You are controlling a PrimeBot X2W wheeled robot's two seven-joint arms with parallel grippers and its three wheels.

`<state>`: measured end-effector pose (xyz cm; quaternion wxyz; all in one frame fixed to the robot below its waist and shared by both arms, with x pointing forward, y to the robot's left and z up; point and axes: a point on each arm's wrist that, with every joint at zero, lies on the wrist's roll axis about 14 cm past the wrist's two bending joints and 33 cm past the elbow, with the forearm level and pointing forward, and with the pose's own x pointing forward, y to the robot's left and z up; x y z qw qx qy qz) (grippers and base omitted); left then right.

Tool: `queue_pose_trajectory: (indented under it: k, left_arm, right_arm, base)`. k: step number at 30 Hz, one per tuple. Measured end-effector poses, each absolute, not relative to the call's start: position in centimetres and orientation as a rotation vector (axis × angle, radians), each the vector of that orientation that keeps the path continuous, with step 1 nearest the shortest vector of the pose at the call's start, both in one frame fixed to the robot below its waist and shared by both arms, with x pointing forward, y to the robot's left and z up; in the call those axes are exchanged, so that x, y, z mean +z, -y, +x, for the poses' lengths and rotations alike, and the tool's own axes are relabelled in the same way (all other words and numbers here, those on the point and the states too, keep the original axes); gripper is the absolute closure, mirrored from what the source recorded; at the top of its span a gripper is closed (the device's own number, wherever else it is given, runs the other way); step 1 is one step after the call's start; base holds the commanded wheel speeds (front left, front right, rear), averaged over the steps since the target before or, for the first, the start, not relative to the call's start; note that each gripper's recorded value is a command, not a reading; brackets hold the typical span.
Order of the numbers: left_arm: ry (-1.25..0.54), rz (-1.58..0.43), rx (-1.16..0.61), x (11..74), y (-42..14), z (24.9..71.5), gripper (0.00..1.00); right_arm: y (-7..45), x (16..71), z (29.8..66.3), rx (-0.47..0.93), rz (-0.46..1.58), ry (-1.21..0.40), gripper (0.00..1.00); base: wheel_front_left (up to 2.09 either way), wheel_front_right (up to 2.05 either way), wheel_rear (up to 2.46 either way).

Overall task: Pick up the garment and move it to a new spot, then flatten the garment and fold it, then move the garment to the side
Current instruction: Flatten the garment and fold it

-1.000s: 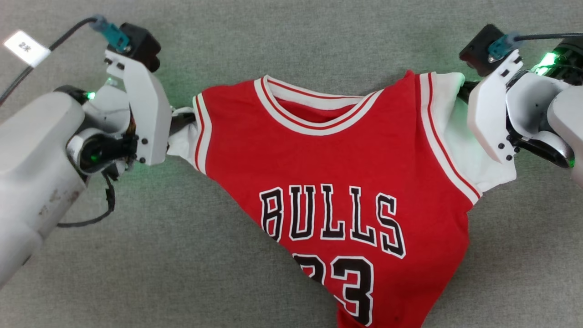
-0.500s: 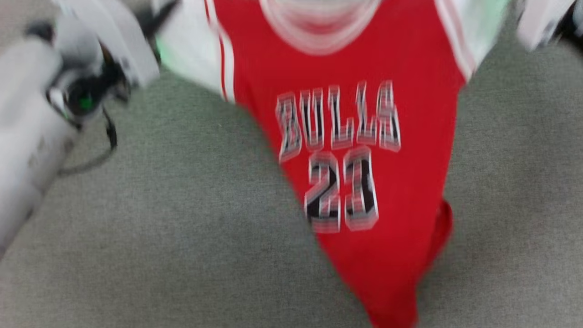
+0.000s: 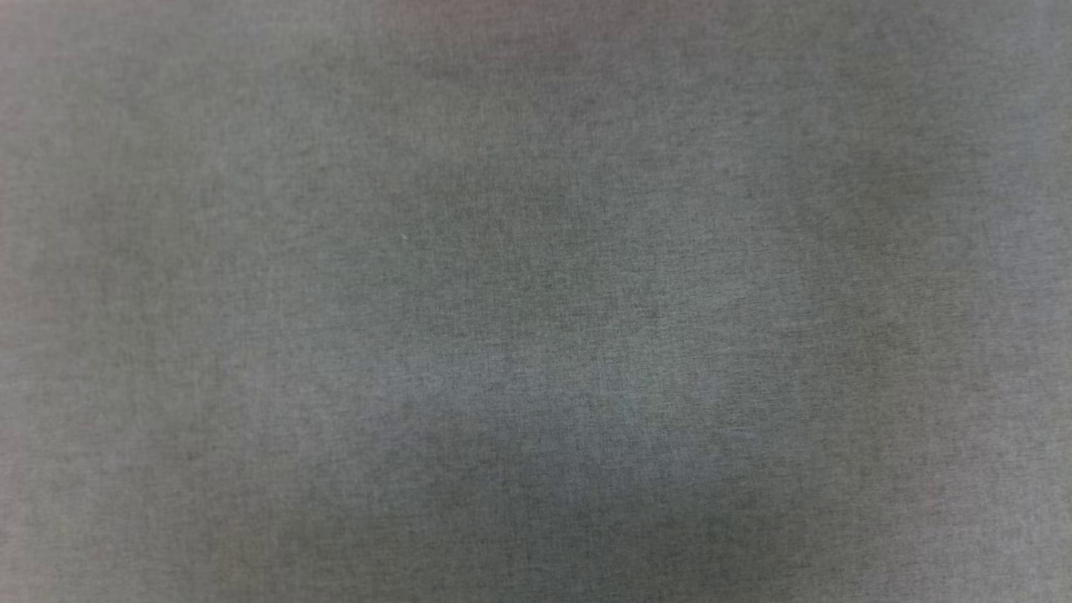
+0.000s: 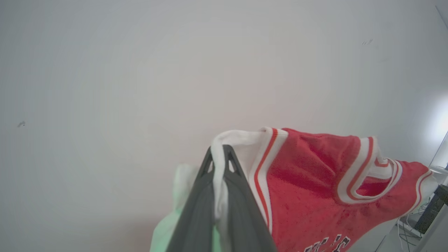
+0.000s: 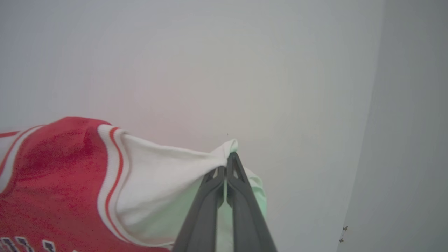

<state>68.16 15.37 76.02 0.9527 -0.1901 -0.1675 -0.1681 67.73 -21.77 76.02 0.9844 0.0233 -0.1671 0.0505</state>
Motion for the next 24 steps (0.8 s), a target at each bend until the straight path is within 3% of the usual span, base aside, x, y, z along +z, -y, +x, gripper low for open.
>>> queue_pose_trajectory:
  k: [6, 11, 18, 24]
  left_arm:
    - [0.116, -0.346, -0.397, 68.3, -13.3, 67.0, 1.0]
    - [-0.09, -0.366, -0.494, 59.8, -11.3, 63.1, 1.0]
    - [-0.281, -0.415, -0.58, 51.9, -10.3, 55.3, 1.0]
    - [-0.365, -0.435, -0.595, 48.8, -11.1, 49.3, 1.0]
  right_arm:
    - [20.8, 69.4, 66.9, 0.13, 0.011, 0.172, 1.0]
    - [19.5, 62.3, 65.1, 0.21, -0.013, 0.012, 1.0]
    - [19.4, 53.5, 59.1, 0.315, 0.04, -0.226, 1.0]
    - [20.9, 49.9, 52.4, 0.367, 0.076, -0.383, 1.0]
  base:
    - [0.0, 0.0, 0.0]
    - [0.0, 0.0, 0.0]
    - [0.0, 0.0, 0.0]
    - [0.0, 0.0, 0.0]
